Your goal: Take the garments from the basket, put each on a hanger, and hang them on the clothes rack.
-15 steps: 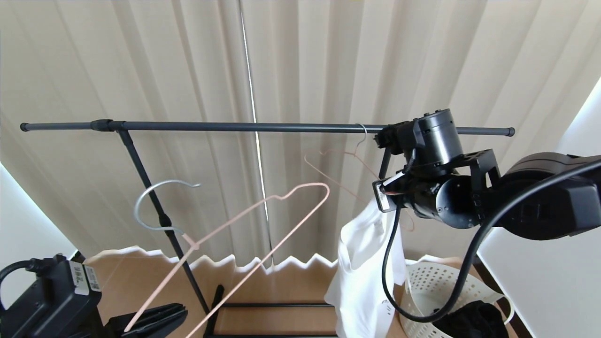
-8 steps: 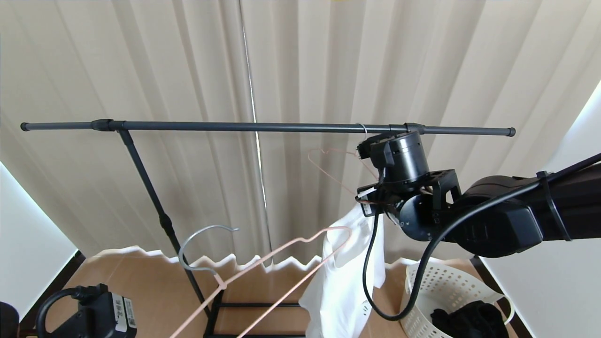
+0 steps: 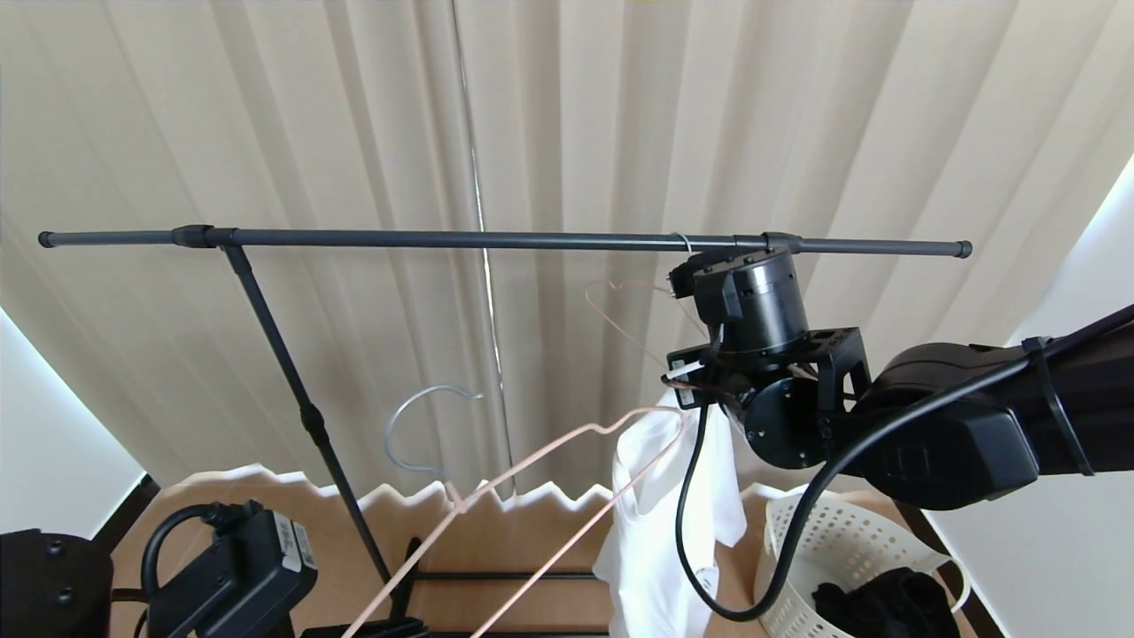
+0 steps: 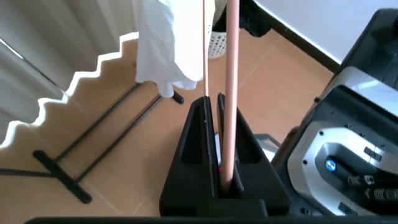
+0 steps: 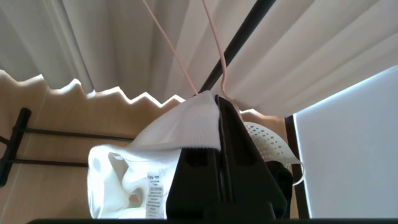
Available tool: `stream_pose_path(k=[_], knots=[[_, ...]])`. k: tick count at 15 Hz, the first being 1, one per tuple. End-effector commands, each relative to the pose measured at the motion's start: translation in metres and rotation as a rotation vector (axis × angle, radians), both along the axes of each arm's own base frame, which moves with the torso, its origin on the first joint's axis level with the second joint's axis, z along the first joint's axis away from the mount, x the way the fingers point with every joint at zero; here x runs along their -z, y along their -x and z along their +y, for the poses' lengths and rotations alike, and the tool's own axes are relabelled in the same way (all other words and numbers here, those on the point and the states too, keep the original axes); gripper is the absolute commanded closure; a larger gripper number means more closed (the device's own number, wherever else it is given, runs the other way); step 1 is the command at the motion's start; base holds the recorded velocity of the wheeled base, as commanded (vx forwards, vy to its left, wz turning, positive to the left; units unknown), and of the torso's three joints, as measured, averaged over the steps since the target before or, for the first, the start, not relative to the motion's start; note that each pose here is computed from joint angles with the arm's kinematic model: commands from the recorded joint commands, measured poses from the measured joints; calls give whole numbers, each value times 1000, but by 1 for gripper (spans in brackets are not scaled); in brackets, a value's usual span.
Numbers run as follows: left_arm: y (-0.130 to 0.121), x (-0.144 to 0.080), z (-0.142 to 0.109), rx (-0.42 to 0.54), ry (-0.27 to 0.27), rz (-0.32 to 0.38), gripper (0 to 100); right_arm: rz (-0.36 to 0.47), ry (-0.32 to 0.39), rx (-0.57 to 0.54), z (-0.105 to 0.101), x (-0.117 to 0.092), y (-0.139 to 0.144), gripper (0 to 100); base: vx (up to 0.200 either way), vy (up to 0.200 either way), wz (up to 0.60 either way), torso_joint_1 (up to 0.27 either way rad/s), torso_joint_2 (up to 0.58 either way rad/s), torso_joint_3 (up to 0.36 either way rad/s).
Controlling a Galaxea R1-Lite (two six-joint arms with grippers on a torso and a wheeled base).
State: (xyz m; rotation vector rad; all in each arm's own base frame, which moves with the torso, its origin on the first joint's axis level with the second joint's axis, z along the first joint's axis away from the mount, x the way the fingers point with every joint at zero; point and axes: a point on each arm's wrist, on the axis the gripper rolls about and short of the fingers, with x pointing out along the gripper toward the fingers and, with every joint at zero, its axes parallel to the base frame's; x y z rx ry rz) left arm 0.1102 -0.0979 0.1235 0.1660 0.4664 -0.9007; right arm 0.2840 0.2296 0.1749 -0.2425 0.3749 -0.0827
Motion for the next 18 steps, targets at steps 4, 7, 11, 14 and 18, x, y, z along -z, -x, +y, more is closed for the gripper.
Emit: stream_pose_path(k=[4, 7, 11, 14, 18], knots=[[-18, 8, -24, 20, -1, 50, 100, -19, -14, -19, 5, -2, 5, 100, 0, 0, 0, 0, 0, 0], [-23, 11, -31, 30, 18, 35, 100, -35, -27, -19, 6, -2, 4, 100, 0, 0, 0, 0, 0, 0], [-43, 7, -46, -10, 45, 8, 100, -36, -12, 6, 3, 0, 8, 100, 0, 0, 0, 0, 0, 0], [-60, 16, -62, -92, 47, 43, 100, -42, -7, 12, 5, 0, 11, 100, 0, 0, 0, 0, 0, 0], [-75, 23, -80, -219, 97, -59, 100, -54, -2, -10, 16, 4, 21, 100, 0, 0, 0, 0, 0, 0]])
